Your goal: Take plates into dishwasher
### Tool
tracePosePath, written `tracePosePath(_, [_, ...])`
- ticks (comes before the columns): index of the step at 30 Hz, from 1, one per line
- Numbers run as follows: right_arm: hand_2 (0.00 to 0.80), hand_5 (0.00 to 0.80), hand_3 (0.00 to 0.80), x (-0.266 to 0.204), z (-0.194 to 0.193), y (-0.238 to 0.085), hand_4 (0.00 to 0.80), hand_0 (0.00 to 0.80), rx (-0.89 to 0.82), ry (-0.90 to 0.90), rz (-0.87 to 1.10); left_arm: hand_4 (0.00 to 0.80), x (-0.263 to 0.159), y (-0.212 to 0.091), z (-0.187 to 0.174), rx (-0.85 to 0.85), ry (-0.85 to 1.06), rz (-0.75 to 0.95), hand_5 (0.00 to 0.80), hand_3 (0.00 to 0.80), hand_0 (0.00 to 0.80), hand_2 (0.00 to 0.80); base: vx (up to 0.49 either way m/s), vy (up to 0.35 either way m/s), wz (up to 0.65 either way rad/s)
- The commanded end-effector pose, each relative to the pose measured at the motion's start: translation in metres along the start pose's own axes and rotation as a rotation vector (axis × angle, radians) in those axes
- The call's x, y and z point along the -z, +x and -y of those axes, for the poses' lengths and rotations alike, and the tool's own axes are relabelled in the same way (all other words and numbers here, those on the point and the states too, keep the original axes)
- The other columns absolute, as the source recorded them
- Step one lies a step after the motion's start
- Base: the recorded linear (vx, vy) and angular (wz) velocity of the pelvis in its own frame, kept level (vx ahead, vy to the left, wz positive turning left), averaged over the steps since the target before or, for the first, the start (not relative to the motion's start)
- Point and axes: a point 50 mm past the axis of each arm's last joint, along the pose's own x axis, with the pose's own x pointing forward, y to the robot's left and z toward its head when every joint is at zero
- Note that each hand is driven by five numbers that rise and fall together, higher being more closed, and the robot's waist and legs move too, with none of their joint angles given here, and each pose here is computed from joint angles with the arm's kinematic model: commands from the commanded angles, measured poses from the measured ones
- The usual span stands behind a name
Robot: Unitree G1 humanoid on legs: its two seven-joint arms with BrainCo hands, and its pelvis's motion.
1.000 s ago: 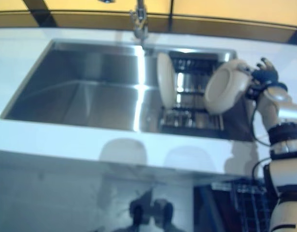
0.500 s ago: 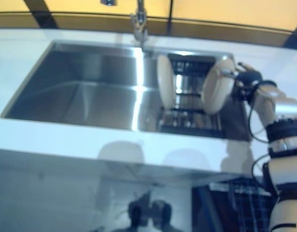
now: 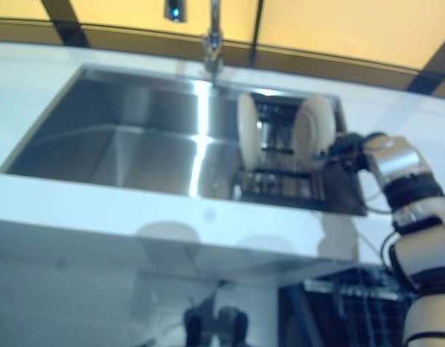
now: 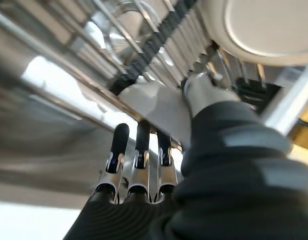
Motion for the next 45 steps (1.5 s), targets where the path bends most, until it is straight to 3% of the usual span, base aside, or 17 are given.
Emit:
tracePosePath(1, [0.8,0.8,0.8,-0.022,0.031,-0.015,0.8,0.8,0.201,-0.102,-0.027,0.0,0.004,-0.002,-0.009,-0.033,0.039,-0.023,0.0,0.0,0.0,0.0,0.0,0.0,0.0])
tracePosePath(8, [0.8,0.8,0.8,-0.043,0.046,-0.026,0.8,0.8,0.361,-0.052,0.062,0.0,0.004,-0.002,-0.012,-0.042,0.05,-0.021,0.0,0.0,0.0,0.0,0.0,0.0,0.0])
tracePosePath(20, [0.8,0.8,0.8,-0.06,0.049,-0.035,0.8,0.8,0.475,0.06,0.275,0.0,0.007,-0.003,-0.011,-0.033,0.054,-0.025,0.0,0.0,0.0,0.0,0.0,0.0,0.0])
tracePosePath(35, [0.8,0.8,0.8,-0.08,0.046,-0.05,0.8,0.8,0.451,0.216,0.54,0.0,0.014,-0.003,-0.009,-0.025,0.063,-0.046,0.0,0.0,0.0,0.0,0.0,0.0,0.0])
tracePosePath(45, [0.8,0.8,0.8,-0.072,0.07,-0.065,0.8,0.8,0.512,0.17,0.512,0.0,0.023,-0.004,-0.011,-0.025,0.091,-0.072,0.0,0.0,0.0,0.0,0.003,0.023,-0.03])
